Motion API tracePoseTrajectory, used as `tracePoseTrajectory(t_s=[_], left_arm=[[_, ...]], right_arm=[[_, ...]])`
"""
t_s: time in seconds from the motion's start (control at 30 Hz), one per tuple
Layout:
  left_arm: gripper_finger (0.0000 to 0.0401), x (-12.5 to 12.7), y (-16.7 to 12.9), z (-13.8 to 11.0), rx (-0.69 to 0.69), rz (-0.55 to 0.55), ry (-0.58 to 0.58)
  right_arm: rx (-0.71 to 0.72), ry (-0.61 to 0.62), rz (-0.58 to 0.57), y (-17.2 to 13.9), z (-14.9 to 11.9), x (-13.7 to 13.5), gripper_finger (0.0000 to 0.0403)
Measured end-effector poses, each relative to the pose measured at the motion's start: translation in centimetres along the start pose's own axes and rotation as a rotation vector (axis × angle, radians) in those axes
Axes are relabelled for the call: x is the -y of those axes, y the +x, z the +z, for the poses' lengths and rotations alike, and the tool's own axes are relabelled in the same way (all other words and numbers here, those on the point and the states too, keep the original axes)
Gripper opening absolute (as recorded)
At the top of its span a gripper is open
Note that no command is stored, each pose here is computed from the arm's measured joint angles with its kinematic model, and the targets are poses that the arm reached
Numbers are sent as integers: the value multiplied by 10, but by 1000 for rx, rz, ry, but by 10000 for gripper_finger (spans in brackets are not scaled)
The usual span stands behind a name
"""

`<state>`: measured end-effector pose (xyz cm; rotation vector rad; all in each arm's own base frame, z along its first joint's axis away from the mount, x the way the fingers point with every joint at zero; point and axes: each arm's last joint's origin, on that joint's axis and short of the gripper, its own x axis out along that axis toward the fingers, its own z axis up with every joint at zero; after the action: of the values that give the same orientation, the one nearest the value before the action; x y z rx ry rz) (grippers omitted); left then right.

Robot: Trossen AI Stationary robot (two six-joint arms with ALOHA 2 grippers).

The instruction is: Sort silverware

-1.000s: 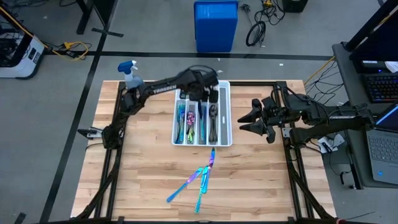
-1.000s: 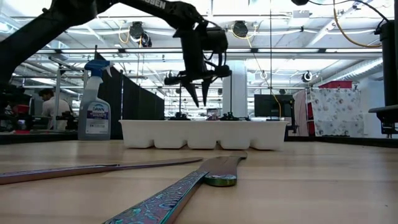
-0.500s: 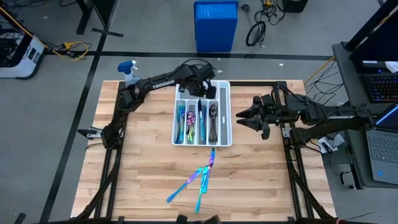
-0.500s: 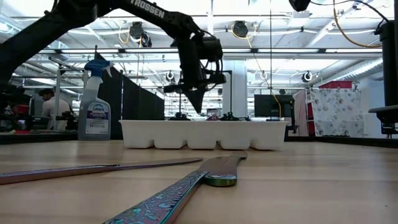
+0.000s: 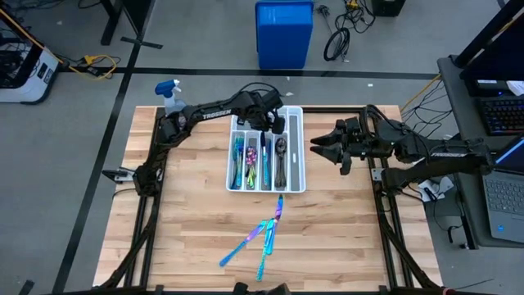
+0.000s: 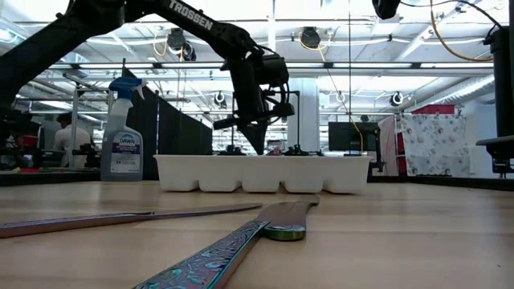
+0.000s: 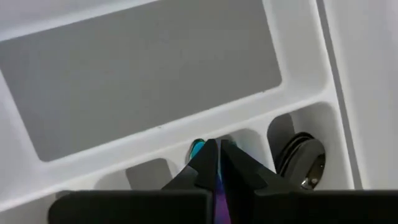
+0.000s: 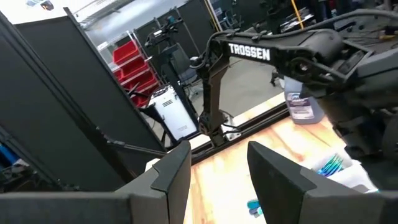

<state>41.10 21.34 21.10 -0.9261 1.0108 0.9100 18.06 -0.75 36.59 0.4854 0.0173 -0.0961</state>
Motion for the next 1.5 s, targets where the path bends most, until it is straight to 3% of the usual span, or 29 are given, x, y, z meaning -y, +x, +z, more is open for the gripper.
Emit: tracePoseTrajectory(t_s=[0.37,0.67,1.0,1.3,1.5], left_arm=[[3,-4,18,-15,-47,33,16],[3,9,19,-25,-58,-23,70],[3,18,7,-52,-218,45,153],[8,62,-27,-125,-417,55,316],[66,94,-42,-196,-454,56,385]], right_arm=[[8,8,-13,0,1,2,141],[9,12,-14,0,1,2,141],[9,22,-14,0,1,2,141],[-17,19,-26,0,-1,3,141],[-48,17,-33,0,-4,5,141]])
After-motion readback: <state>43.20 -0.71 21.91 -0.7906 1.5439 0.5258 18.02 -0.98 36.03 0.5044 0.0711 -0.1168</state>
